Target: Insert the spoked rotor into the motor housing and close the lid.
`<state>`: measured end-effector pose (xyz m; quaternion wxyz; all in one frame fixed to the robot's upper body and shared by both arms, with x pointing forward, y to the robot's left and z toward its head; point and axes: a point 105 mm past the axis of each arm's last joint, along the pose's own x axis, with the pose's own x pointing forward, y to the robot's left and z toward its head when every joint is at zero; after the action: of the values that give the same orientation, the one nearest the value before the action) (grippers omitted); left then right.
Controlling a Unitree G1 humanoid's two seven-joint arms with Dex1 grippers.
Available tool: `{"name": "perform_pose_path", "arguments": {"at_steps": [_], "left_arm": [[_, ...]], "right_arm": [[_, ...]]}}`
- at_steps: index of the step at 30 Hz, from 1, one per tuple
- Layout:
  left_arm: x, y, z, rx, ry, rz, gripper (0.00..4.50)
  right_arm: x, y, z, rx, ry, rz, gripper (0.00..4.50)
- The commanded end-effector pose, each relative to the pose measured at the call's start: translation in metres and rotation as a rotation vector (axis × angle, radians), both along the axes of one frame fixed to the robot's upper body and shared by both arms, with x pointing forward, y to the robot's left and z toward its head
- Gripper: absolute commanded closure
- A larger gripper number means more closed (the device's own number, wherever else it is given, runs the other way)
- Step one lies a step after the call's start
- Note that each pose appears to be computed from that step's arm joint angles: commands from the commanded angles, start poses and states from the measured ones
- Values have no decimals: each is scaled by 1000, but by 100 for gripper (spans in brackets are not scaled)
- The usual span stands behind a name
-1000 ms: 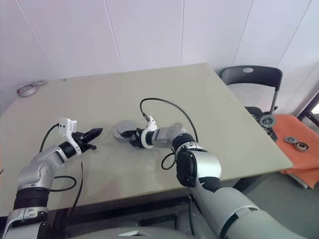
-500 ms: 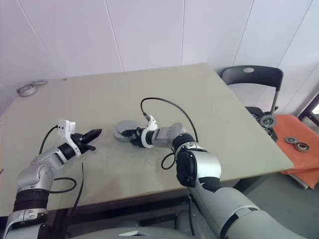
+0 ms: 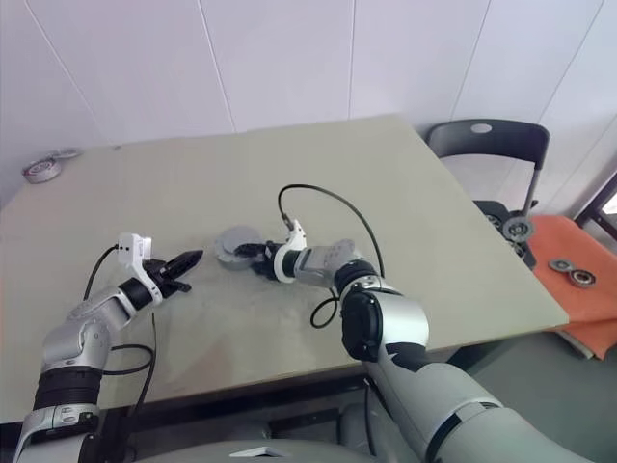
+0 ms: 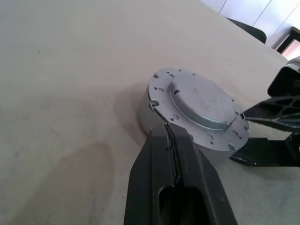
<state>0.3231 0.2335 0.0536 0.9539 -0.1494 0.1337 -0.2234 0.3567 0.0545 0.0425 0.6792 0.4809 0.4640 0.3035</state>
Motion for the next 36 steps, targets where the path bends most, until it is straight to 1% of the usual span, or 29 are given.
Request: {"name": "perform_pose_path", "arguments": {"at_steps": [1,5,23,25,28,30,36], "left_arm": [[5,1,16,11,-56,-4,450],[6,0,16,12,-57,-3,450],[9,-1,15,14,-59,2,450],[10,-2,14,13,-57,0,450],[11,-3,13,12,-55,-4,450],[11,-4,13,12,-54,-4,450],[11,-3,12,13,-57,0,450]], "right_arm": [[15,6,17,22,-89,-61,136],[14,2,8,-15,-81,-69,136],[16,-6,3,-35,-92,-82,136],[16,-2,15,43,-89,-73,136],[15,7,44,202,-128,-16,136],[14,9,54,246,-147,9,136],[19,6,56,254,-157,-23,136]]}}
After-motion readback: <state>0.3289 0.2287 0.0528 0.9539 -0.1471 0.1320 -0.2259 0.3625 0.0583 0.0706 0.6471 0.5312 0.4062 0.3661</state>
